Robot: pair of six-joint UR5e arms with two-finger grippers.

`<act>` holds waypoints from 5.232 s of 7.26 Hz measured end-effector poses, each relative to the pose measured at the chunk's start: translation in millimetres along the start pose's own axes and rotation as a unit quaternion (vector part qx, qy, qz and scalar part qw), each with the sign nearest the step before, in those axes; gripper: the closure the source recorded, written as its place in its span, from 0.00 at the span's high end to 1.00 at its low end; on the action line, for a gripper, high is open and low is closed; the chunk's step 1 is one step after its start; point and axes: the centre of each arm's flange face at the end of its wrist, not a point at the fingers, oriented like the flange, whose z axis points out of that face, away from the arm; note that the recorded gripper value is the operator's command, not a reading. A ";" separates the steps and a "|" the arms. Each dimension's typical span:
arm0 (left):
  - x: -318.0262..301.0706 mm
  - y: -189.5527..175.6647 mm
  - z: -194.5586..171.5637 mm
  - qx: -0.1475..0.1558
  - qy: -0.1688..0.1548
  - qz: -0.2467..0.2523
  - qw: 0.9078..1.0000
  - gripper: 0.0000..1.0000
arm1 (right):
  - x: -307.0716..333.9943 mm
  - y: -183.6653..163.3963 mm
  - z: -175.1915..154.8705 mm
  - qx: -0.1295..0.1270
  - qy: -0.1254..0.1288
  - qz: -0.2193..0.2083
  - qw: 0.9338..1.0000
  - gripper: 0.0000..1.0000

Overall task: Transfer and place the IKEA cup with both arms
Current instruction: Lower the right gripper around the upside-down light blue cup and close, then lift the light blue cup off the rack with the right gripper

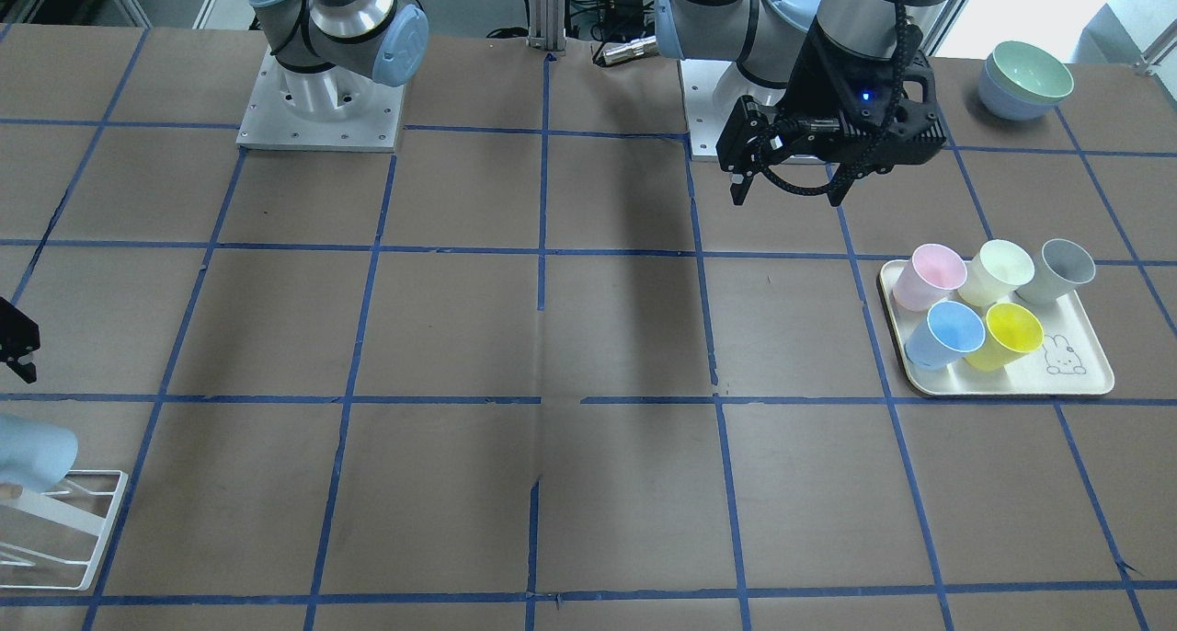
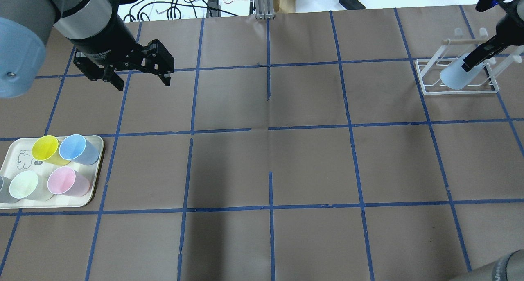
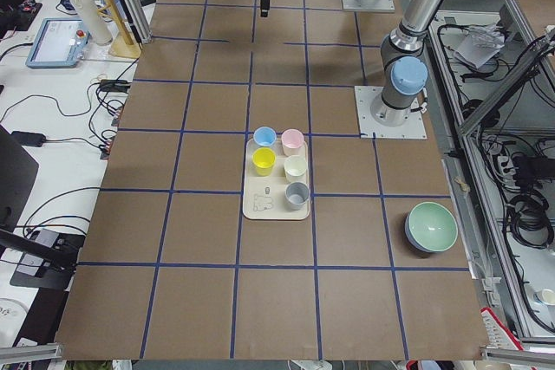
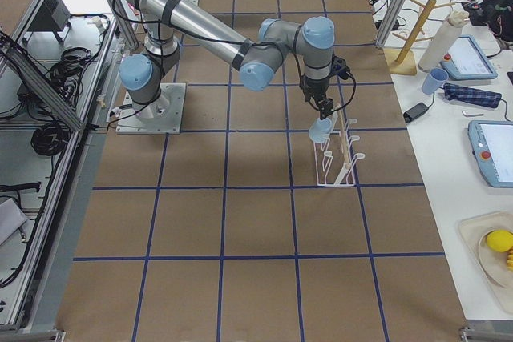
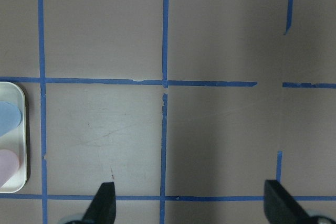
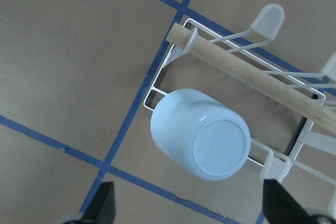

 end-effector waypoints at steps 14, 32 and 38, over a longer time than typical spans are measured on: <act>-1.9 0.4 1.3 -0.001 -0.001 -0.002 1.000 1.00 | 11.5 -6.2 64.4 -0.013 -0.017 -0.003 1.000 1.00; -22.6 -4.1 -0.5 -0.004 0.003 -0.023 1.000 1.00 | 4.6 2.4 -33.5 -0.028 0.025 -0.007 0.999 0.25; -175.3 -8.5 19.6 -0.031 0.120 0.032 0.992 1.00 | -151.8 -45.3 -113.8 0.045 -0.145 -0.013 0.988 0.16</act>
